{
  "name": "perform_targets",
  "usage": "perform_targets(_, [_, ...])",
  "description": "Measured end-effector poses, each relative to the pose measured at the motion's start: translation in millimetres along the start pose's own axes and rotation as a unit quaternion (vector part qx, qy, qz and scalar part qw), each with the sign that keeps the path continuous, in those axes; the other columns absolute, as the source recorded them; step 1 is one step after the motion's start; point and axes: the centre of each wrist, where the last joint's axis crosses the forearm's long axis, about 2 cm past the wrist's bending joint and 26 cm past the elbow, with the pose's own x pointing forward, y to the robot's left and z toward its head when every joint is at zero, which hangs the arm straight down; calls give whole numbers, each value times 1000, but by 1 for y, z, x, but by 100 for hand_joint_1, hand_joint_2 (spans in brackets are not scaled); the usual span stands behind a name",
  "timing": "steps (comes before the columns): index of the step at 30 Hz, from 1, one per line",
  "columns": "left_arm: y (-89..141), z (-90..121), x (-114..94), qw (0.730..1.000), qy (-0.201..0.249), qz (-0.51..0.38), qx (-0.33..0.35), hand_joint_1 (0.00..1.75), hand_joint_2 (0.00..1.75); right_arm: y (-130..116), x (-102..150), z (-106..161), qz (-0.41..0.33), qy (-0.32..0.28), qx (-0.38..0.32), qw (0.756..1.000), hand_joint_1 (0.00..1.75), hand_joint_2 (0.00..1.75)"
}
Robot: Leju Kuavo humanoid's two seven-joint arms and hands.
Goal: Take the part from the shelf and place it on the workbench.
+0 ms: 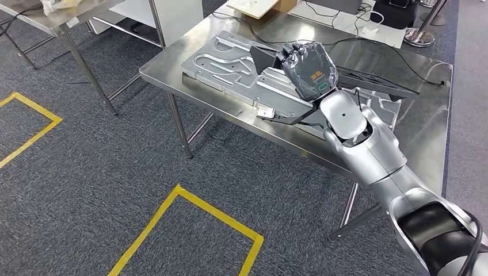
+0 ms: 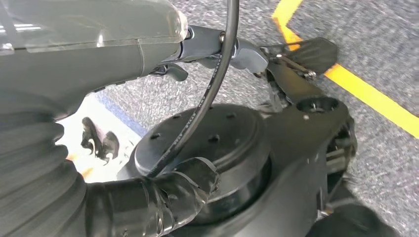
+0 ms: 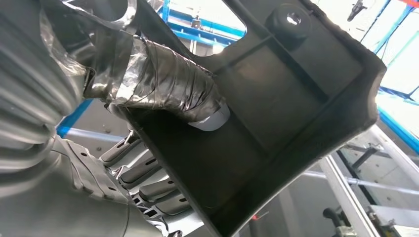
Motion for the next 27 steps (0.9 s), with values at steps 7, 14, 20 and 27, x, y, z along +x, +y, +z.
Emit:
perform_targets(7, [0,0,-1,1000,0,0,1,0,175,2,0,0,-1,-1,9,1000,175,175])
perform_targets(14, [-2,-2,5,1000,-5,0,-2,0,175,-6,-3,-4,3,2,-4,1000,175,175])
perform_targets(20, [2,1,-2,1000,2,3,2,0,175,0,2,-2,-2,-4,8,1000,175,175])
perform_targets(27, [0,-1,4,1000,-8,10,0,0,175,5,-2,0,-3,11,31,999,175,175])
